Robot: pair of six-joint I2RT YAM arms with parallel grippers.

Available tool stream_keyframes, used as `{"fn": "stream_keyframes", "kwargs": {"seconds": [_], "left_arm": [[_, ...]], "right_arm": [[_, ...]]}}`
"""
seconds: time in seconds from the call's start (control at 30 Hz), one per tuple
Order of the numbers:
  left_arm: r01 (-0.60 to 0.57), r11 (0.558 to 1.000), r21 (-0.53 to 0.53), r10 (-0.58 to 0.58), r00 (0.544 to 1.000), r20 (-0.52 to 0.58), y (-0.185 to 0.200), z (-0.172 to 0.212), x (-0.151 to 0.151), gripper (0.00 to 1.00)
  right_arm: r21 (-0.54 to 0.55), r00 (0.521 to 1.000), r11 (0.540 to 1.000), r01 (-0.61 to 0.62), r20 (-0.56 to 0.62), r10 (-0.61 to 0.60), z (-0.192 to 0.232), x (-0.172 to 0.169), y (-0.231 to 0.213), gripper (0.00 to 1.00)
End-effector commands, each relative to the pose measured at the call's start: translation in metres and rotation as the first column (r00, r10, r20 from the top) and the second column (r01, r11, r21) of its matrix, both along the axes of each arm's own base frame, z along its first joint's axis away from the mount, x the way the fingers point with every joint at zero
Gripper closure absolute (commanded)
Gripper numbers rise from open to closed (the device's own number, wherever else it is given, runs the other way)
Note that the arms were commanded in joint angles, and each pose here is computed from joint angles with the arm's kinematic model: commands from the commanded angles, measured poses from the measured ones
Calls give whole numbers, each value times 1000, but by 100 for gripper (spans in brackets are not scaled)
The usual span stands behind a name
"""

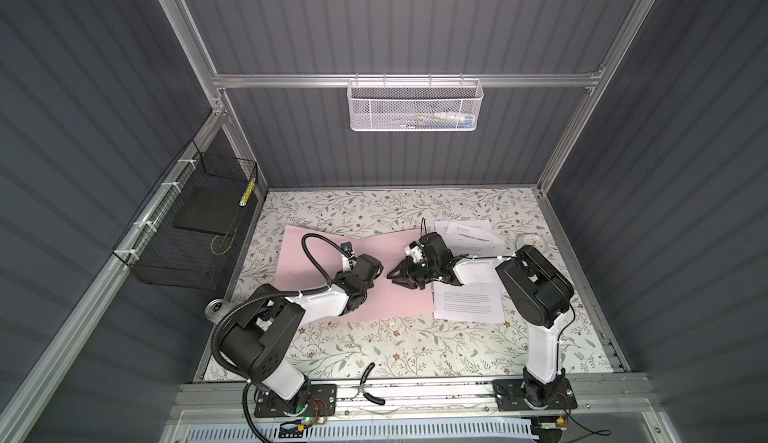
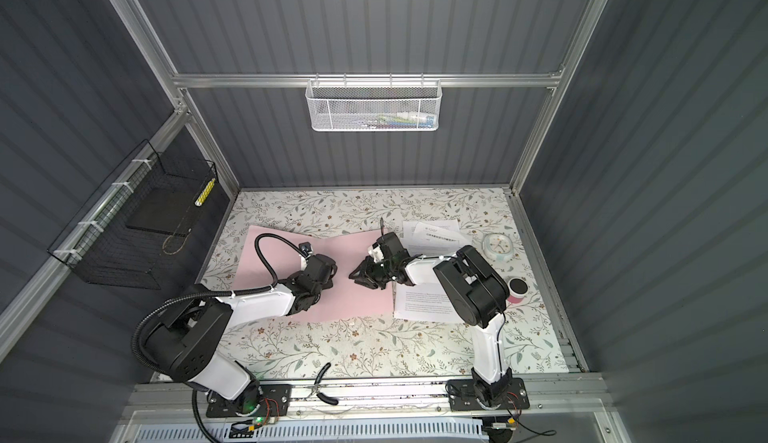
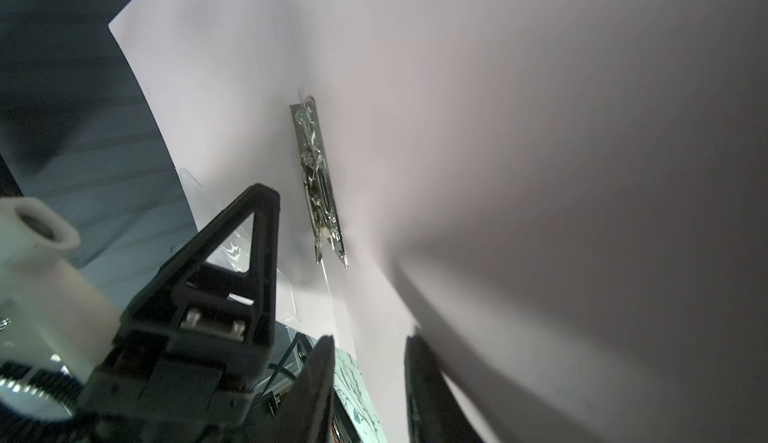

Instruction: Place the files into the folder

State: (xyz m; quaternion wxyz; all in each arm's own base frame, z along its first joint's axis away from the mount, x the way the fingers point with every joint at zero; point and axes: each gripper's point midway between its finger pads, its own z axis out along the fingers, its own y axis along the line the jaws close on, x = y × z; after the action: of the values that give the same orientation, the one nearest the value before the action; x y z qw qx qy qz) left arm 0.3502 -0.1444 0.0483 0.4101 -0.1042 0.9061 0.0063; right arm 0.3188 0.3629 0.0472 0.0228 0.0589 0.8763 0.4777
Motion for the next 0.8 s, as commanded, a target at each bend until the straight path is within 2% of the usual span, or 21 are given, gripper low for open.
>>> {"fn": "stream_keyframes", "kwargs": {"seconds": [0.0, 0.2, 0.33, 0.77], "left_arm": [[60, 997, -40, -60, 998, -4, -18, -1, 16, 48], [109, 991, -78, -111, 994, -22, -36, -13, 24, 55], [134, 984, -116, -138, 990, -26, -47, -16, 28, 63], [125, 971, -202, -133, 991, -27, -59, -12, 29, 67]], "right_arm": [[36, 999, 999, -7, 45, 5, 14, 3, -4, 68], [34, 999, 999, 8, 40, -9, 12, 4, -13, 69], [22, 999, 999, 25, 35, -26, 6, 8, -21, 69], [-30, 998, 998, 52, 38, -51, -15, 26, -43, 69]]}}
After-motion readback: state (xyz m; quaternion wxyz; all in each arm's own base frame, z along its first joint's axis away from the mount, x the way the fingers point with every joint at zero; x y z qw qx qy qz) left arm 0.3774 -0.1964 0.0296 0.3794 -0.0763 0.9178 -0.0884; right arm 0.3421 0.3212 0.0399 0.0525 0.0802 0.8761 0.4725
